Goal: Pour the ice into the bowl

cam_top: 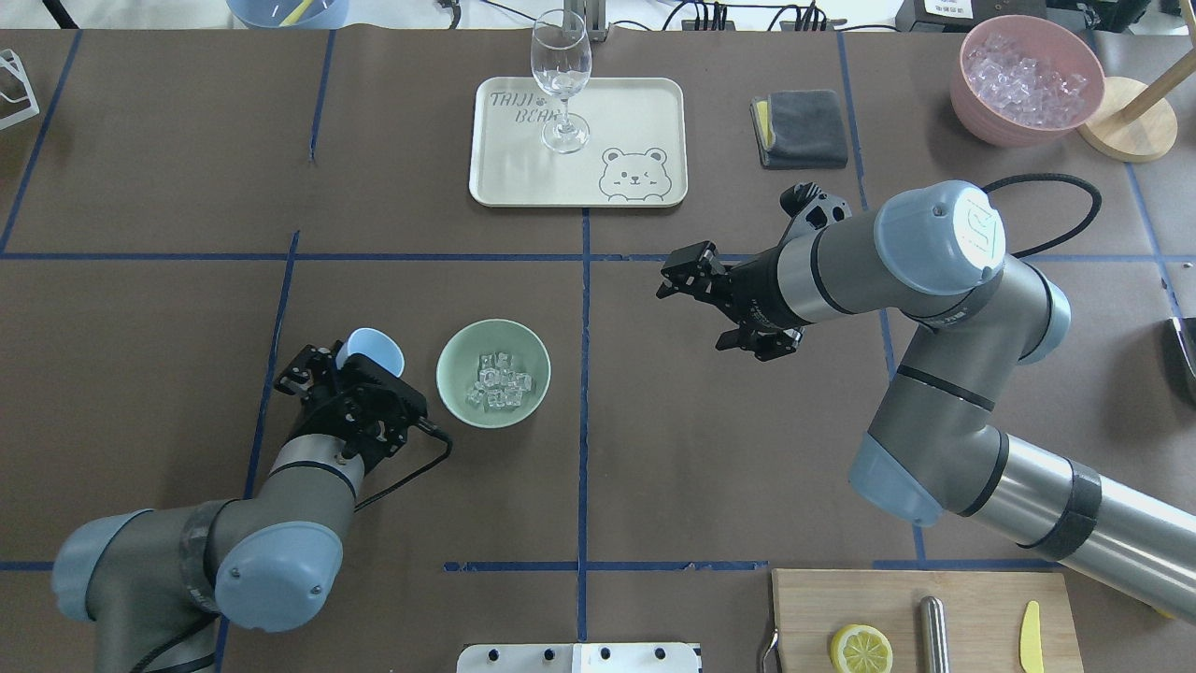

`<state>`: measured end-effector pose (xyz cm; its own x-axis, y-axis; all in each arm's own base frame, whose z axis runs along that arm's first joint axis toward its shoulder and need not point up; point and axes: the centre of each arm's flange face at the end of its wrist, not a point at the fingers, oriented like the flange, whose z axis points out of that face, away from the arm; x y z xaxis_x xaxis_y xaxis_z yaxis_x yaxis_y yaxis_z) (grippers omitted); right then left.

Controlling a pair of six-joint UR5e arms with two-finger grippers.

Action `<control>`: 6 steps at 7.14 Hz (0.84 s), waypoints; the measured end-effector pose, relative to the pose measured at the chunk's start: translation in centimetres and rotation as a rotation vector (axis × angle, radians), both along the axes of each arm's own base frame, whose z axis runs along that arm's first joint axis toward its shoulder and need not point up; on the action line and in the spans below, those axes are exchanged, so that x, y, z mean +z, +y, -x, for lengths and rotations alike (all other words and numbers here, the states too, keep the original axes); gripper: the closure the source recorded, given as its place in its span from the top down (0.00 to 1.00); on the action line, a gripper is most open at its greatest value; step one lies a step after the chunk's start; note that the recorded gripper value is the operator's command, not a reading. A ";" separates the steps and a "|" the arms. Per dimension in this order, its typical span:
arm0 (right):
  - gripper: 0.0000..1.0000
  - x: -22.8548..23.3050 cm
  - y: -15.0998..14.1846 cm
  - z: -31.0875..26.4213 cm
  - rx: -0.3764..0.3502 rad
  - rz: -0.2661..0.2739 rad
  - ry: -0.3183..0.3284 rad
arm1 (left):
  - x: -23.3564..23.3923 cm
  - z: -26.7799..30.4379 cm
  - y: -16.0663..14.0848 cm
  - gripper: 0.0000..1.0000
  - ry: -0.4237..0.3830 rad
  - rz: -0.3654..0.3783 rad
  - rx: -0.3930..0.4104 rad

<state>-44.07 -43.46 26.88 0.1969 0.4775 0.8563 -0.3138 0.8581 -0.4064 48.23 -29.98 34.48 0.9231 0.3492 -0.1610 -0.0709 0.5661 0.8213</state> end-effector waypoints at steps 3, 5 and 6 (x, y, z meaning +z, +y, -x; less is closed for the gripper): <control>1.00 -0.2 -0.1 -0.1 0.016 -0.009 0.000 | 3.7 3.8 0.6 0.00 0.263 0.168 -0.250; 1.00 -0.3 0.0 -0.1 0.018 -0.011 -0.002 | 5.9 6.5 0.0 0.00 0.298 0.146 -0.350; 1.00 -0.3 0.0 -0.1 0.017 -0.011 -0.002 | 7.1 8.0 0.0 0.00 0.322 0.137 -0.371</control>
